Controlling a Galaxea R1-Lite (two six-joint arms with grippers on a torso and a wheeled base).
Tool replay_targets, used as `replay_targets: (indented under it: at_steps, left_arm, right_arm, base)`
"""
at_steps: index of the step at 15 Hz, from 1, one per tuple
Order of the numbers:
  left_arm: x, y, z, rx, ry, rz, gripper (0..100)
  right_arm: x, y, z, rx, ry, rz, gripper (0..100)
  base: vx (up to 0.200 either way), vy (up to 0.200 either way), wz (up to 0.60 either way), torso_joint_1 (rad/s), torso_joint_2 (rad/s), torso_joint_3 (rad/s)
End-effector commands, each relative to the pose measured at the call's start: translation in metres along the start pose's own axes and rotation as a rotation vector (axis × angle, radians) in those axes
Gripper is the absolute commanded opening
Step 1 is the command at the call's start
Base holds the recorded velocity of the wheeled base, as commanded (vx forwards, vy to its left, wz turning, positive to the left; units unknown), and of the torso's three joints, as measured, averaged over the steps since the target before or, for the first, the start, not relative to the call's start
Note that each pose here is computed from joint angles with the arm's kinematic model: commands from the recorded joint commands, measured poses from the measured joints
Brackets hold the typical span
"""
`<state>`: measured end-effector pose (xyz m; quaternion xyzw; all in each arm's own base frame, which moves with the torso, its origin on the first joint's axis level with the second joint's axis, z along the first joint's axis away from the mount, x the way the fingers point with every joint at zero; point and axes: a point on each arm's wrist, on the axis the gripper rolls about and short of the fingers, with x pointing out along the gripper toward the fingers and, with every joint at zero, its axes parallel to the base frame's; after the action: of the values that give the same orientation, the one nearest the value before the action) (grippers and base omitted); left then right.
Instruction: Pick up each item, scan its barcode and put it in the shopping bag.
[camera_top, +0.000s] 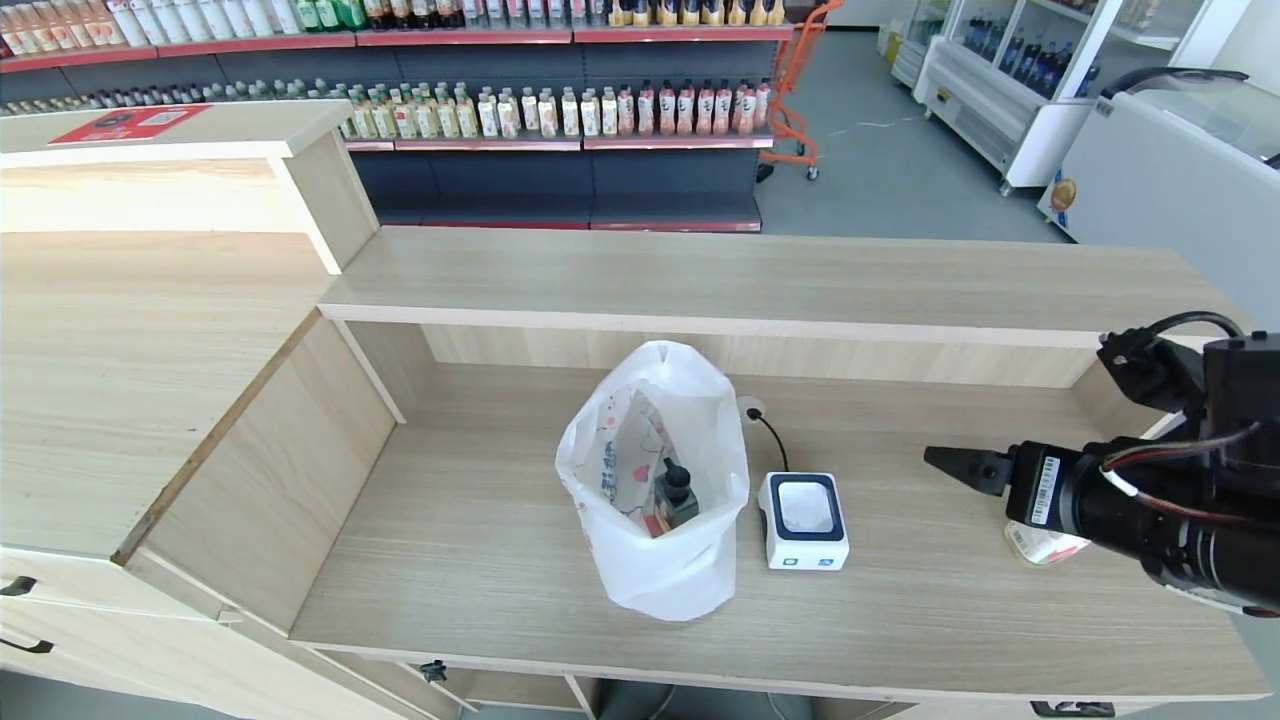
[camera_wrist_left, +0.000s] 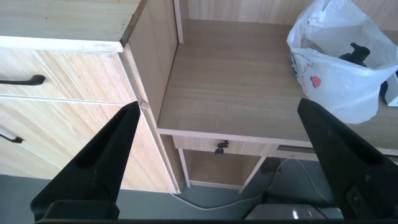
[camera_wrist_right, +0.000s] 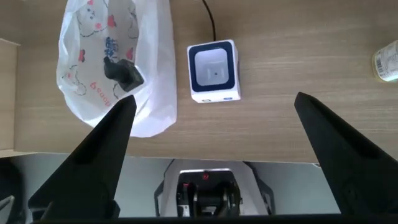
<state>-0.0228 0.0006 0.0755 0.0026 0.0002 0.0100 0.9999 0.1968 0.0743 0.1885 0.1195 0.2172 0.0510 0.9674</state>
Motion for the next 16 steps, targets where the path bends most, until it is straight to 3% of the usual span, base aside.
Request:
replay_targets:
  at_steps: [1, 13, 16]
  left_arm:
    - [0.000, 0.000, 0.000, 0.000, 0.001, 0.001, 100]
    - [0.000, 0.000, 0.000, -0.019, 0.000, 0.005, 100]
    - [0.000, 0.000, 0.000, -0.002, 0.001, 0.001, 100]
  right_arm:
    - [-0.010, -0.001, 0.003, 0.022, -0.030, 0.013, 100]
    - [-0.001, -0.017, -0.025, 0.086, 0.077, -0.076, 100]
    - [0.001, -0.040, -0.056, -0.026, 0.209, -0.268, 100]
  base:
    - [0.000, -0.200, 0.00, -0.007, 0.00, 0.002]
    - [0.000, -0.200, 0.00, 0.003, 0.00, 0.002]
    - [0.000, -0.067, 0.00, 0.001, 0.00, 0.002]
